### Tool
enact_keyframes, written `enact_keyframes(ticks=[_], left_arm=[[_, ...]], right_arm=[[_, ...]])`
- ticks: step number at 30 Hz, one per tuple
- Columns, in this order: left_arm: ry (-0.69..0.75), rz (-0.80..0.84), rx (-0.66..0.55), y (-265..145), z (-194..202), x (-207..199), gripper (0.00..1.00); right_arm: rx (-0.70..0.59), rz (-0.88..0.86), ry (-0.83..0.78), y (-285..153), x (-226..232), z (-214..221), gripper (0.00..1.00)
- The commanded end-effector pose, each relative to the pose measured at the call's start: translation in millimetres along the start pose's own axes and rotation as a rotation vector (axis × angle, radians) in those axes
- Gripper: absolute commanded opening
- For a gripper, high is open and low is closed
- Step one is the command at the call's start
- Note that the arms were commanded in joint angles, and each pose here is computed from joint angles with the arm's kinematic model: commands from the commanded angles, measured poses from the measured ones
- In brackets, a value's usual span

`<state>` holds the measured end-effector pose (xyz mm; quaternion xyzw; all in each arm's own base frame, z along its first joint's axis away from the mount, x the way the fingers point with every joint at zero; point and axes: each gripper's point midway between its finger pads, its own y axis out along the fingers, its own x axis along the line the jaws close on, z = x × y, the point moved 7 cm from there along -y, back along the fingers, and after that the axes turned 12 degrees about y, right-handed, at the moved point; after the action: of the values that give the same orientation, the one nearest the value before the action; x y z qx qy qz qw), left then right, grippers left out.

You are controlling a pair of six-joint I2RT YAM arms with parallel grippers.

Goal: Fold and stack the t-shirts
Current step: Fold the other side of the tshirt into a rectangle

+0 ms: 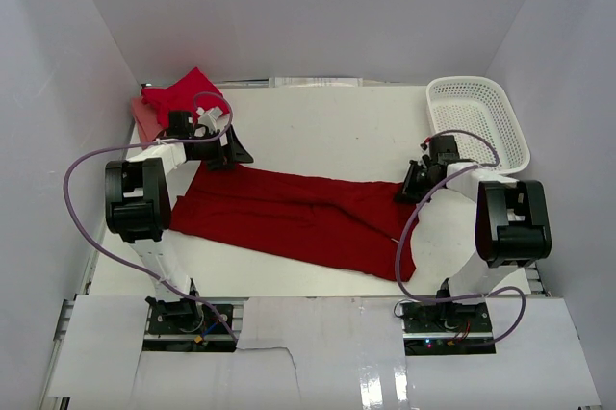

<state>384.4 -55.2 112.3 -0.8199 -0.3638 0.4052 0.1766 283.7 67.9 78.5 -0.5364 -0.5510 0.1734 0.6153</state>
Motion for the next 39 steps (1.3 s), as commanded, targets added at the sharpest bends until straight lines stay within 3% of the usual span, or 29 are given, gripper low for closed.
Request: enact_keyframes(ticks=[1,16,25,35,39], left_arm=[[0.049,-0.022,-0.029,-7,-9,-5,0.98],[-0.059,-0.041,0.003,18,4,26,0.98],[-0.149,-0.046,-0.04,18,-6,72,0.98],[-0.127,-0.031,-0.093,9,-29,64,0.98],[-0.059,-0.017,-0.141,-4,-52,39,0.98]], right_arm=[[-0.059,-0.008,-0.027,4,13,-26,0.13],[-0.044,0.02,0.003,40,25,-69,0.11],[-0.078,0.024,0.042,50,21,-109,0.11],[-0.139,-0.04,0.046,37,36,-165,0.11],[-0.185,-0.078,-0.013,21,56,-177,0.39]])
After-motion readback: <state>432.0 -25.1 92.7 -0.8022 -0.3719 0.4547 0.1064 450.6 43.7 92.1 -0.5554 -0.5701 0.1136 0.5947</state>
